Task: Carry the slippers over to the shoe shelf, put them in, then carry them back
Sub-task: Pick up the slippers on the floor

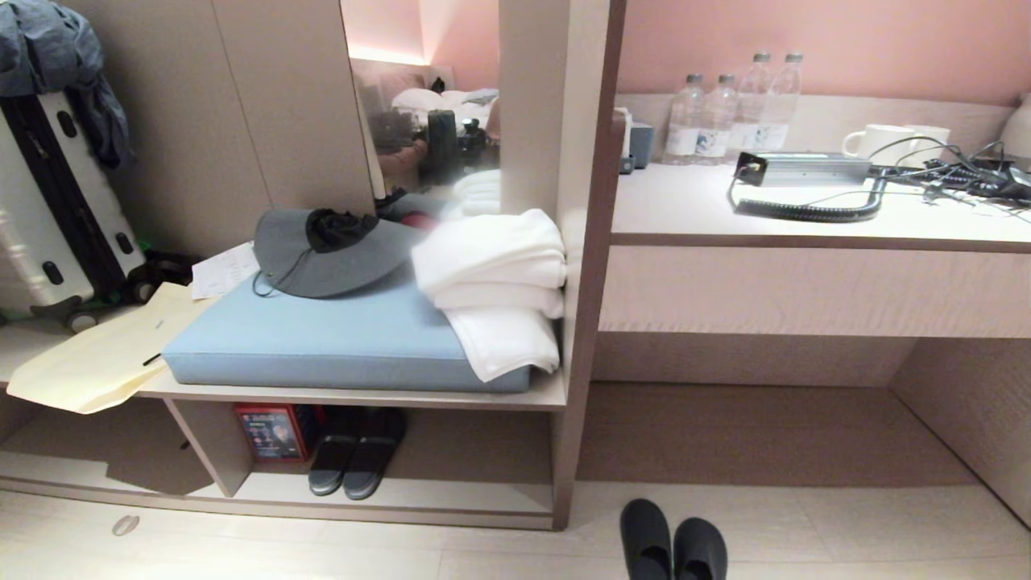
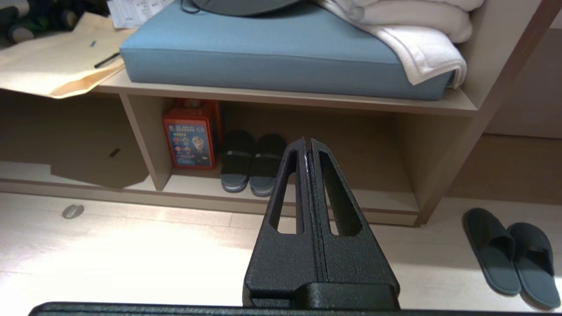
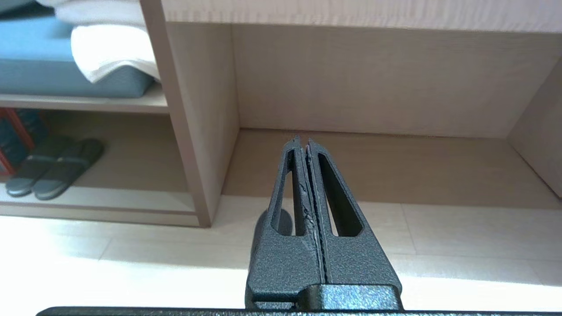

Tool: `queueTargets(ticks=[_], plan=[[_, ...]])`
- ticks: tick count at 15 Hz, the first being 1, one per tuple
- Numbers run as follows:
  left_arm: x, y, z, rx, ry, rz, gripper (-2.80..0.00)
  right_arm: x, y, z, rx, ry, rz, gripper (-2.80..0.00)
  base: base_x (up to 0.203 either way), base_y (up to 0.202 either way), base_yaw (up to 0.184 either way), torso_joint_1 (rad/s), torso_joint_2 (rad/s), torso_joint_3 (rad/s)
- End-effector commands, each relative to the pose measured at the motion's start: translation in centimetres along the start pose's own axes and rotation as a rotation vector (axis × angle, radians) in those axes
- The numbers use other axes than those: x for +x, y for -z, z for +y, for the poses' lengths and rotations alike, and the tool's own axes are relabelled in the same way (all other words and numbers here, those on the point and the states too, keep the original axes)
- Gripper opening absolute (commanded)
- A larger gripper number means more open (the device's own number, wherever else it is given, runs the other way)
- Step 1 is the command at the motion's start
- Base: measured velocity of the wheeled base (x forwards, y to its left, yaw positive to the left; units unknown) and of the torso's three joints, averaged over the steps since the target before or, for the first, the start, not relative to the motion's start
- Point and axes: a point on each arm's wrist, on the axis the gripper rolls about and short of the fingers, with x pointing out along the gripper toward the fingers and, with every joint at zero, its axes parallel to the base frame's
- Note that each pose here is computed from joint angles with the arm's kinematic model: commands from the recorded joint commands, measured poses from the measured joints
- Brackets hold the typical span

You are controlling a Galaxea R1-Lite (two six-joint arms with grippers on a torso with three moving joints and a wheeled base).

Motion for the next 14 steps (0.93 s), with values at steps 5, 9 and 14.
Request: queueTargets(ticks=[5, 9, 14], plan=[[0.0, -0.01, 0.0, 0.001, -0.001, -0.001, -2.8, 0.0, 0.0, 0.0, 0.002, -0.002, 0.0, -2.8, 0.0, 0.0, 0.0, 0.004, 0.0, -0.19], [0.0, -0.01, 0.0, 0.001, -0.001, -0.001, -2.8, -0.01, 0.01, 0.0, 0.009, -0.002, -0.002, -2.8, 0.0, 0.0, 0.0, 0.002, 0.0, -0.195], [0.0, -0.01, 0.0, 0.001, -0.001, -0.001, -2.8, -0.01, 0.01, 0.0, 0.009, -0.002, -0.002, -2.8, 0.0, 0.0, 0.0, 0.005, 0.0, -0.199]])
